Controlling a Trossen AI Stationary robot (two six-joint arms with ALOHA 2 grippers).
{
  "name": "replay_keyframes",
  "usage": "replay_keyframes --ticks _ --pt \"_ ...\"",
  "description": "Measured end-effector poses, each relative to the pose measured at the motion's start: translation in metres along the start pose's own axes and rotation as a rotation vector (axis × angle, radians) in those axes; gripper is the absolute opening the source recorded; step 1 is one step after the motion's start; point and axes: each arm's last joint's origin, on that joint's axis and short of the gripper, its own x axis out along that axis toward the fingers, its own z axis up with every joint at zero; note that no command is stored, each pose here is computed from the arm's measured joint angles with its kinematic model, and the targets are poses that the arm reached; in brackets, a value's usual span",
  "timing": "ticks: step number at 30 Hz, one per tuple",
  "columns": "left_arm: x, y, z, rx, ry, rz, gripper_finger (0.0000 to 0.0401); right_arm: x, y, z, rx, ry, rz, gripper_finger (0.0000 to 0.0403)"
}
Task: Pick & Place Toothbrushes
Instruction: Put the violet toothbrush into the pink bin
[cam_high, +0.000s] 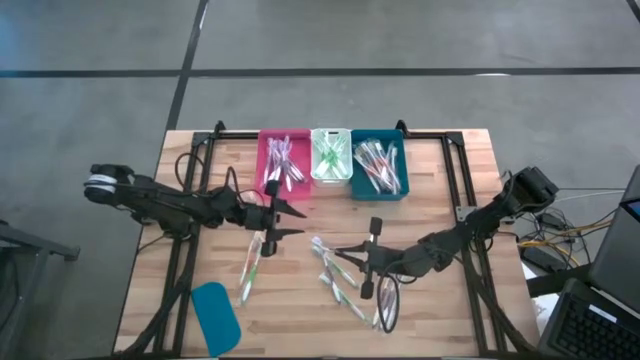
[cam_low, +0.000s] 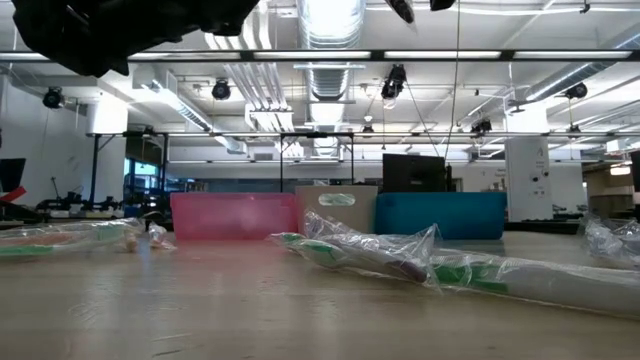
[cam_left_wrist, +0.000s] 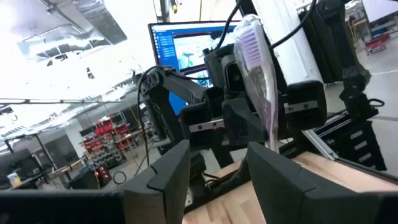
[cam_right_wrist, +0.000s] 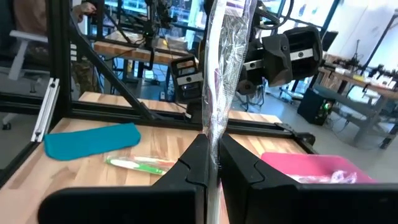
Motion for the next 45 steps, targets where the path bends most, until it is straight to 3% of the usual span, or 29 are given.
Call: replay_keyframes --ticks 6,11,21,36,40,45 --pt "0.002 0.0 0.001 -0.014 -0.001 -0.011 0.0165 0.003 -0.005 0.008 -0.043 -0.073 0.003 0.0013" --pt "0.006 0.0 0.007 -0.061 -0.055 -0.091 0.0167 0.017 -0.023 0.009 -0.054 -0.105 0.01 0.0013" --pt "0.013 0.005 0.015 -0.1 -0.08 -0.09 0.0167 0.038 -0.051 0.017 -0.079 -0.185 0.152 0.0013" --pt "0.057 0.017 0.029 -0.081 -0.001 -0.156 0.0167 0.046 -0.058 0.028 -0.14 -0.173 0.135 0.0013" --pt "0.063 0.016 0.025 -0.077 0.009 -0.165 0.0151 0.047 -0.058 0.025 -0.148 -0.146 0.137 0.0013" --pt "0.062 0.015 0.025 -0.074 -0.002 -0.184 0.0095 0.047 -0.057 0.025 -0.155 -0.141 0.138 0.0013"
